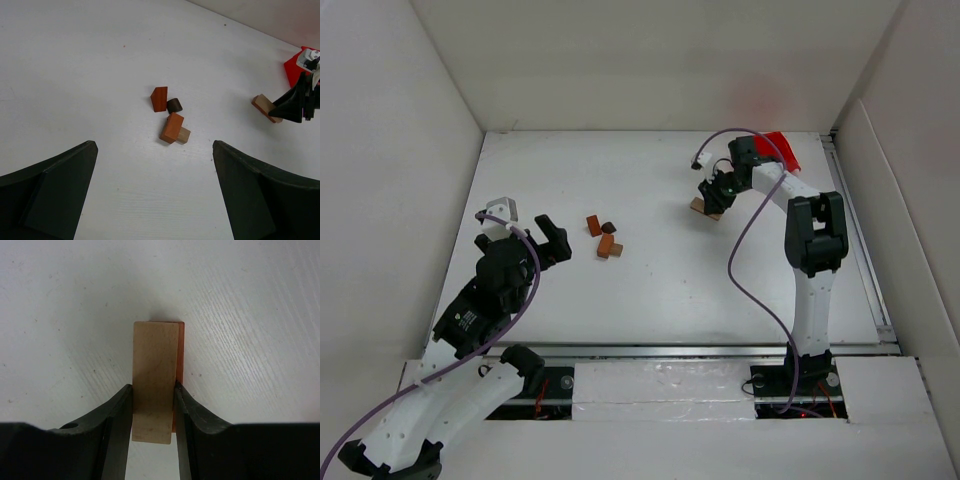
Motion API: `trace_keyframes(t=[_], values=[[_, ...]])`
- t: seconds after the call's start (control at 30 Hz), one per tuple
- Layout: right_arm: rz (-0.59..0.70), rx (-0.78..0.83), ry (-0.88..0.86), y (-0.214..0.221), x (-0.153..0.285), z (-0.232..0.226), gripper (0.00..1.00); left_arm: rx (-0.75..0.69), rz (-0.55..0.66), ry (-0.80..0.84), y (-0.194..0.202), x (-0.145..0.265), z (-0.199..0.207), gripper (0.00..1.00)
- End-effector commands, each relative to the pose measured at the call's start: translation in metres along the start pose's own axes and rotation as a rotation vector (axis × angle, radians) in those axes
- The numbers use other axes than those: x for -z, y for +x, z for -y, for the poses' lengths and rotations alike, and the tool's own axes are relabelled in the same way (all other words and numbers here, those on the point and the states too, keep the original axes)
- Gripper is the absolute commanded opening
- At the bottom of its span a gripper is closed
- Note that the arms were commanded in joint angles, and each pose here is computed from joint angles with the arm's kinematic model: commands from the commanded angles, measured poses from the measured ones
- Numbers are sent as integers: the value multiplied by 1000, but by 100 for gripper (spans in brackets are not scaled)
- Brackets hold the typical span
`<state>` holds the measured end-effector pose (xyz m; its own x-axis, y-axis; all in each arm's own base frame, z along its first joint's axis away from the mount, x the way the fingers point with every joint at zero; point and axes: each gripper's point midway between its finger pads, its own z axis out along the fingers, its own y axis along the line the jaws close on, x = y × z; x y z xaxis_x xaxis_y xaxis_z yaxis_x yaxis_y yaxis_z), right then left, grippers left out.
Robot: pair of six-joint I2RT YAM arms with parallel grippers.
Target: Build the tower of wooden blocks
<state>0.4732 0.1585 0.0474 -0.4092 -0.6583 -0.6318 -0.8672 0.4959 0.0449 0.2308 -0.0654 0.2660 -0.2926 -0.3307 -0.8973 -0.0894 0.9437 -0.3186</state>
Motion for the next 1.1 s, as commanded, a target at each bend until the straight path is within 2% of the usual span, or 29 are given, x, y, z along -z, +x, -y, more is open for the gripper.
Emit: trace_keyframes(t=[0.0,1.07], values=[[23,6,-23,-4,0,5,18,4,28,26,-6,-1,6,99],[26,6,-24,-4,4,14,20,-12,11,39,-3,-3,9,99]])
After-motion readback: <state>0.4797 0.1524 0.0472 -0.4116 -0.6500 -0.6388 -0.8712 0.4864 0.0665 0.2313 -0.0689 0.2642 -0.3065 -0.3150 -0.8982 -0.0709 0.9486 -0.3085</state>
